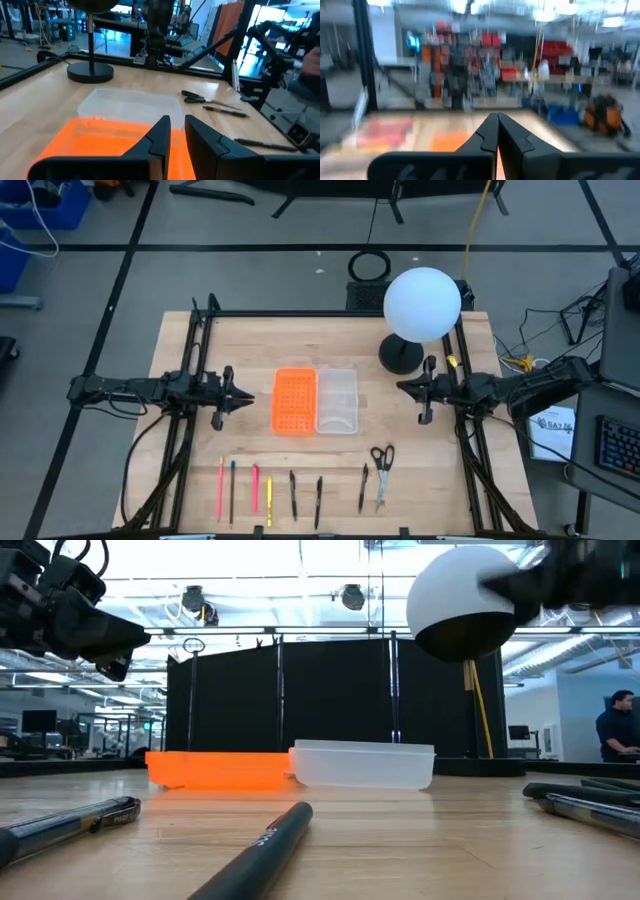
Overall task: Pick & place school supplies into a supply box
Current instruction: Put the black scissors into the orange box
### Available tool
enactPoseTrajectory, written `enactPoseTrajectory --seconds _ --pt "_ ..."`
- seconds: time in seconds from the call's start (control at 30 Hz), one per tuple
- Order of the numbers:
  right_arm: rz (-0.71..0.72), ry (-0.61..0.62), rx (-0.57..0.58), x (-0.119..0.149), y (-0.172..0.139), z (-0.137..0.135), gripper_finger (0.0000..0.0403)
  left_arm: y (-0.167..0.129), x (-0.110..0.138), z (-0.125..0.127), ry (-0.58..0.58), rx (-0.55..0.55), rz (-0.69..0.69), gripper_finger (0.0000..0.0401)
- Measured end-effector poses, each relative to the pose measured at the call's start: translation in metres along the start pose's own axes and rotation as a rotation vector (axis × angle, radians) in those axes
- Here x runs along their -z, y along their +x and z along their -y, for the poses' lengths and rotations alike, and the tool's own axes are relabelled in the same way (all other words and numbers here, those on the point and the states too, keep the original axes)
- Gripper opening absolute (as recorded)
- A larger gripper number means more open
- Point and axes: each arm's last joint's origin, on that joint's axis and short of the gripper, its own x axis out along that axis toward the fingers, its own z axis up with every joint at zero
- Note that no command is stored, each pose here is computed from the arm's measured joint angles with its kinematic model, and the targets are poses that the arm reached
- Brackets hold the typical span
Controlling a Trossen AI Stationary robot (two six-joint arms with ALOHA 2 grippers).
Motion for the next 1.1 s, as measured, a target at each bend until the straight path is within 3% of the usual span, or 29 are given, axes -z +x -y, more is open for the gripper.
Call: enactPoseTrajectory --seconds 0.07,0.2,0.43,0.57,0.87,0.97,1.1 --pt "0.012 -0.007 -0.019 -0.023 0.011 -0.005 0.0000 0.000 0.003 -0.001 0.018 -0.006 -0.033 0.0067" --pt "-0.130 -0.044 -0.057 -0.065 0.042 -0.024 0.0000 0.000 0.005 -0.001 0.079 -0.010 -0.050 0.0067" --pt "-0.497 -0.105 0.107 -0.119 0.100 -0.072 0.0000 0.000 0.005 -0.001 0.138 -0.001 -0.053 0.0067" --pt "-0.637 0.011 0.153 -0.143 0.124 -0.101 0.0000 0.000 0.005 -0.001 0.125 -0.001 -0.054 0.0067" --pt "-1.057 0.522 0.157 -0.135 0.149 -0.144 0.0000 0.000 0.005 -0.001 0.101 0.000 -0.050 0.0067" --pt "-1.213 0.664 0.319 -0.118 0.144 -0.149 0.0000 0.000 0.005 -0.001 0.104 0.000 -0.049 0.0067" --pt "-1.358 0.721 0.664 -0.098 0.132 -0.147 0.0000 0.000 0.004 0.000 0.109 0.002 -0.045 0.0067"
